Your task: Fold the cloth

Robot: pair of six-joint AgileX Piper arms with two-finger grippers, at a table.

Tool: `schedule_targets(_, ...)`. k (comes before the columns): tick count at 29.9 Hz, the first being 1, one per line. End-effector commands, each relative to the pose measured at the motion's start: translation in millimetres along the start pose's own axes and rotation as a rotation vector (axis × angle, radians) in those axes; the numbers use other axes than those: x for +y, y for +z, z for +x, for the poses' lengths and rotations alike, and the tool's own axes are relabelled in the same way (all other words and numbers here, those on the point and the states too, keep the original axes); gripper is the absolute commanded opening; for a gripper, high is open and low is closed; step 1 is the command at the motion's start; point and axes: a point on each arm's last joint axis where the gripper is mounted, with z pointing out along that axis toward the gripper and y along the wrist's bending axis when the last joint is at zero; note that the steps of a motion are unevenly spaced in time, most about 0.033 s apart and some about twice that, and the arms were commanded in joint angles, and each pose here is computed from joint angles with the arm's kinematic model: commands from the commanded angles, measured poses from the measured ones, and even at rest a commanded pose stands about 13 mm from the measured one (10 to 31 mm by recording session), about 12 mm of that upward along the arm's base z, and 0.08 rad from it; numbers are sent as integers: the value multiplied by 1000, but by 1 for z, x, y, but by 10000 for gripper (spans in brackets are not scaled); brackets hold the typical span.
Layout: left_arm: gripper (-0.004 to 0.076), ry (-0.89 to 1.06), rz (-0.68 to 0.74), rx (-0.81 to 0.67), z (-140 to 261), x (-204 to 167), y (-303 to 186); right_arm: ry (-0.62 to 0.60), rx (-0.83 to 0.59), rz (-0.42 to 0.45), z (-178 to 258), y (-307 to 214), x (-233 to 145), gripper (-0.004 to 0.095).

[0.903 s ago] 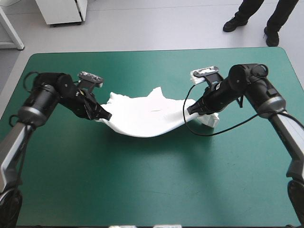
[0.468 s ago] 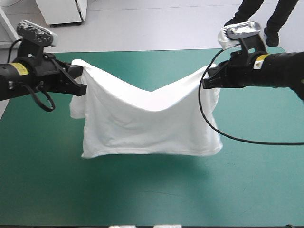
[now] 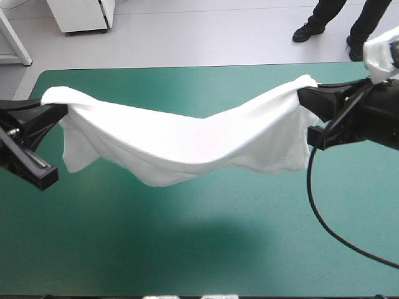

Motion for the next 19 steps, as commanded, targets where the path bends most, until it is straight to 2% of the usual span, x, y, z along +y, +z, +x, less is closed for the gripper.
schedule_targets(1,-10,-30,48,-12,-1,-8,-16,8,-76,-39,-1,-30,14,-13)
schedule_targets(6,-10,-58,44,-3,1,-7,-14,38,-75,-58,1,-33,17,-13)
schedule_targets(9,-10,-106,33,53,9,-4,-1,80,0,-68,12,-14,10,-13)
schedule_targets(15,-10,-204,74,250,49,-4,39,186,248,-31,61,39,-15,-13)
schedule_targets(19,-10,-262,75,463,95,0,80,213,372,23,97,70,-33,-13)
